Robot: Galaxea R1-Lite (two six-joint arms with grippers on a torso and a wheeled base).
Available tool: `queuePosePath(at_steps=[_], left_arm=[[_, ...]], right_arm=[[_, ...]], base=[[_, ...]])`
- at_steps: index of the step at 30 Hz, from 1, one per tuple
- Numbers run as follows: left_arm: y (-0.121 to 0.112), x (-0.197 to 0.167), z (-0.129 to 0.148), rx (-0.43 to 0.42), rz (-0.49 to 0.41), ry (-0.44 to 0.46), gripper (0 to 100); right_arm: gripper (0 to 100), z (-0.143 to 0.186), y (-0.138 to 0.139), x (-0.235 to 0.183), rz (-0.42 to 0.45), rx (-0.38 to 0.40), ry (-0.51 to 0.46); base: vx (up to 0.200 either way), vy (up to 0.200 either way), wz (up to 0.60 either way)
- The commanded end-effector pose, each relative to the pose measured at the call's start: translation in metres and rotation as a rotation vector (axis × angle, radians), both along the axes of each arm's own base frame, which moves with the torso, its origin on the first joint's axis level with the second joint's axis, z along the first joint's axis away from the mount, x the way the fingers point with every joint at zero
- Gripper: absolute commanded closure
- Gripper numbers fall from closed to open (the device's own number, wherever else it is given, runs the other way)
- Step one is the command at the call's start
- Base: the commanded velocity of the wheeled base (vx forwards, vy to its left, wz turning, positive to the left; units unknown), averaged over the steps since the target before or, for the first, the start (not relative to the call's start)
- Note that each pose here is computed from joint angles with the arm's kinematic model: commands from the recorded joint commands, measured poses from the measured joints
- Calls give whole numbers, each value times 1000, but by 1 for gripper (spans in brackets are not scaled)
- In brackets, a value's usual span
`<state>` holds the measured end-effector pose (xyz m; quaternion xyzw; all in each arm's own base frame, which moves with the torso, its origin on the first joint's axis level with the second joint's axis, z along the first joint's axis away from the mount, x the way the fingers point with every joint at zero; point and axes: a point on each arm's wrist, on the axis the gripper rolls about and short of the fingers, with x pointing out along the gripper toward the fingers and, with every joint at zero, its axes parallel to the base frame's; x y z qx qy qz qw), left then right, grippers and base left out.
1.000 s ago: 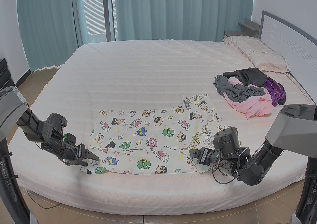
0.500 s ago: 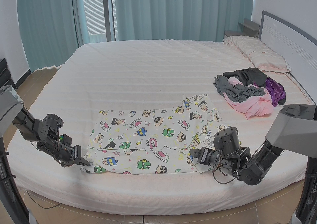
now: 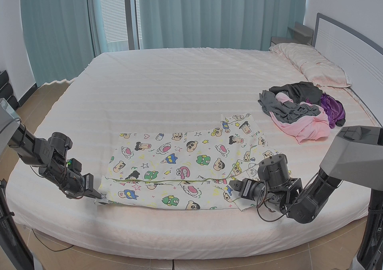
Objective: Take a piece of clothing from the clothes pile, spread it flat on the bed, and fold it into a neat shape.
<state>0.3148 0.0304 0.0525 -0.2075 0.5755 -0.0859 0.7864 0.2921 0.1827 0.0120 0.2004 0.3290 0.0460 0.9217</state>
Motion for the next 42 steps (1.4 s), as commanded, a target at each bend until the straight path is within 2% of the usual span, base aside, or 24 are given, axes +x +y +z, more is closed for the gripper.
queuePosePath(at_steps=[1, 11, 12, 16, 24, 26, 27, 29, 35, 42], left_arm=[[-1, -5, 7, 11, -35, 7, 100], [-2, -4, -9, 10, -57, 61, 100], [-3, -4, -9, 10, -58, 61, 0], [0, -5, -7, 8, -50, 55, 0], [6, -1, 20, -7, 0, -34, 0], [6, 6, 25, -34, 35, -46, 0], [4, 14, 32, -78, 85, -57, 0], [1, 21, 33, -109, 109, -57, 0], [-7, 38, 17, -144, 131, -8, 0], [-6, 52, 0, -127, 141, 18, 0]], right_arm=[[0, -2, -1, 2, -5, -2, 2], [0, 0, -4, 3, -13, 2, -2], [0, 0, -4, 3, -13, 2, -2], [0, 2, -6, 4, -21, 5, -7], [0, 3, -7, 4, -24, 7, -9], [0, 3, -7, 4, -24, 7, -11], [0, 4, -7, 5, -27, 9, -12], [0, 7, -8, 4, -28, 13, -18], [0, 9, -11, 6, -37, 15, -21], [0, 8, -14, 6, -44, 11, -17]], base=[[0, 0, 0], [0, 0, 0], [0, 0, 0], [0, 0, 0], [0, 0, 0], [0, 0, 0], [0, 0, 0], [0, 0, 0], [0, 0, 0], [0, 0, 0]])
